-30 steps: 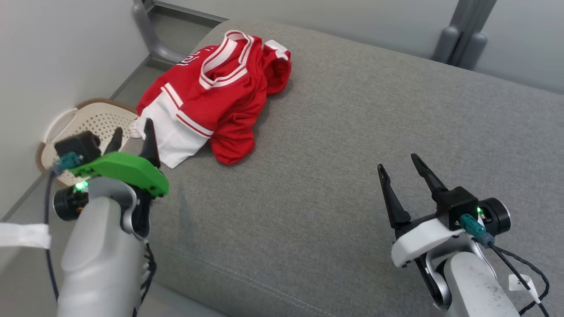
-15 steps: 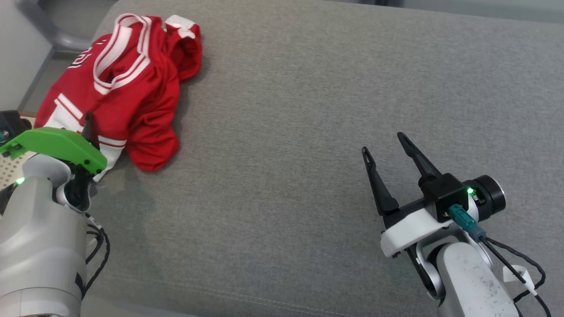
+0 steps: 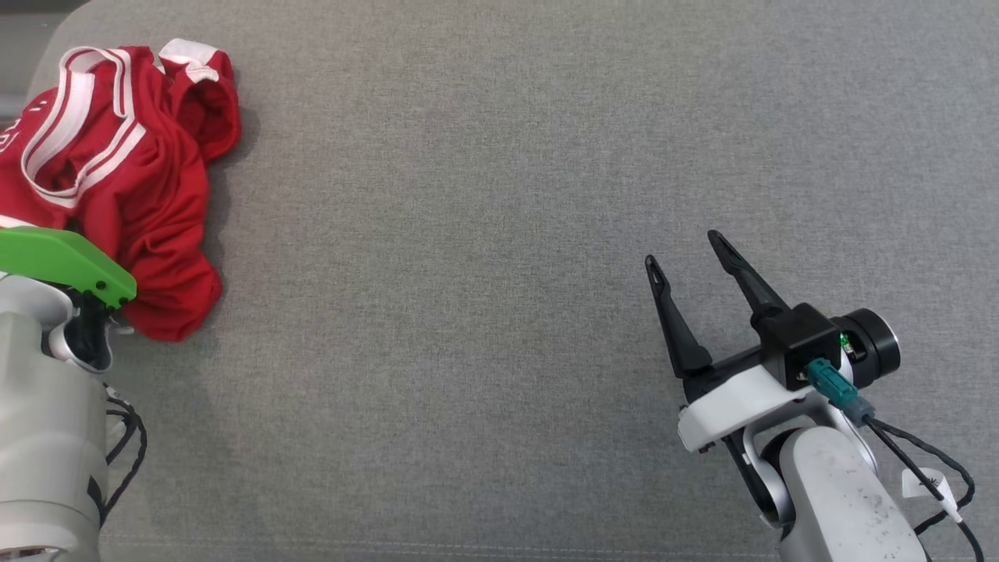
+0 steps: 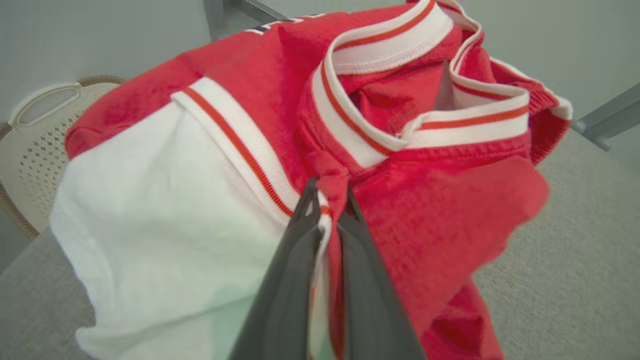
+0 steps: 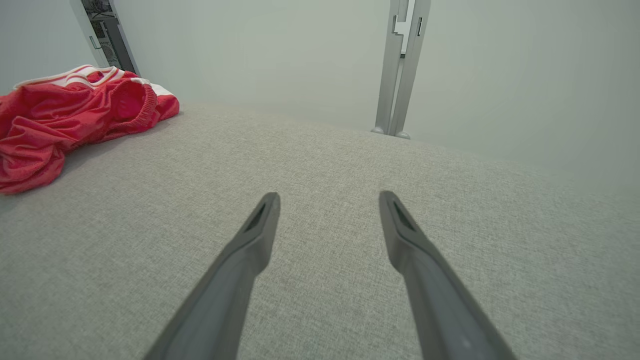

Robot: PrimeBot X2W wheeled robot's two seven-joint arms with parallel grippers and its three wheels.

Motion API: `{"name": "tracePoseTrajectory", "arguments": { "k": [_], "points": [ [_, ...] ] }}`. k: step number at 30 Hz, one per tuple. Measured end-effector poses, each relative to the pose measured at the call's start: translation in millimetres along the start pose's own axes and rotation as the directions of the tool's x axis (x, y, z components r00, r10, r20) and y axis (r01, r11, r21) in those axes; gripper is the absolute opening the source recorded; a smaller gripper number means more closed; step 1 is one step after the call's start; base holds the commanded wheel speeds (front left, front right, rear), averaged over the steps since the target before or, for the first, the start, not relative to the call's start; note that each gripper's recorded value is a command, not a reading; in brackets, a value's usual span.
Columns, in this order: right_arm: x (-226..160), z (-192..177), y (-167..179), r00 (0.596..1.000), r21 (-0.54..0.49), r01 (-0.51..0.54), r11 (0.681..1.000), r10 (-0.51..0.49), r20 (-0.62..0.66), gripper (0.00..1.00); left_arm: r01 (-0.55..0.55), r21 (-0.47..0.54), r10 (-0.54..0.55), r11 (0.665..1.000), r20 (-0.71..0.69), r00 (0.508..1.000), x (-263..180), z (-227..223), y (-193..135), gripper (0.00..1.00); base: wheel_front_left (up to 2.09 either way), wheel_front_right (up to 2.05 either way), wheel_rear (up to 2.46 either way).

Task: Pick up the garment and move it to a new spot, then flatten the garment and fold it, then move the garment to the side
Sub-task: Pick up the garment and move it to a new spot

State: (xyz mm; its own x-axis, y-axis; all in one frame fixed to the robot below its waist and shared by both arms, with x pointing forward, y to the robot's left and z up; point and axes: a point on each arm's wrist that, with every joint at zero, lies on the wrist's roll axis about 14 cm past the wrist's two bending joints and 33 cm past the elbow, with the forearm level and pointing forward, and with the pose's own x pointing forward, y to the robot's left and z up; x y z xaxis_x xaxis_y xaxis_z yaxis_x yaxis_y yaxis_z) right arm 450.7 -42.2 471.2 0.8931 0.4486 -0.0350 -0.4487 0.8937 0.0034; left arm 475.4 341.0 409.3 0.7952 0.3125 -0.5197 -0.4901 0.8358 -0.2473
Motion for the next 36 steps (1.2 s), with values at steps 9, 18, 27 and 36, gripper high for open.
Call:
{"name": "tracePoseTrajectory", "arguments": {
  "k": [9,18,27,36],
  "points": [
    [-10,15,7,0.998,0.070,-0.002,0.998,-0.002,0.057,1.00,0.122,0.136,-0.153,0.983,0.247,0.957,-29,114,-32,0.00,0.00,0.00,0.00],
    [-32,36,12,0.993,0.104,0.011,0.994,-0.024,0.120,1.00,0.392,0.313,-0.501,0.865,0.546,0.672,-140,239,-166,0.00,0.00,0.00,0.00],
    [-61,47,-14,0.981,0.122,0.104,0.987,-0.122,0.152,1.00,0.626,0.439,-0.735,0.644,0.582,0.349,-237,250,-295,0.00,0.00,0.00,0.00],
    [-109,44,-64,0.941,0.124,0.289,0.949,-0.305,0.144,1.00,0.811,0.442,-0.888,0.383,0.417,0.193,-270,166,-409,0.00,0.00,0.00,0.00]
  ]
}}
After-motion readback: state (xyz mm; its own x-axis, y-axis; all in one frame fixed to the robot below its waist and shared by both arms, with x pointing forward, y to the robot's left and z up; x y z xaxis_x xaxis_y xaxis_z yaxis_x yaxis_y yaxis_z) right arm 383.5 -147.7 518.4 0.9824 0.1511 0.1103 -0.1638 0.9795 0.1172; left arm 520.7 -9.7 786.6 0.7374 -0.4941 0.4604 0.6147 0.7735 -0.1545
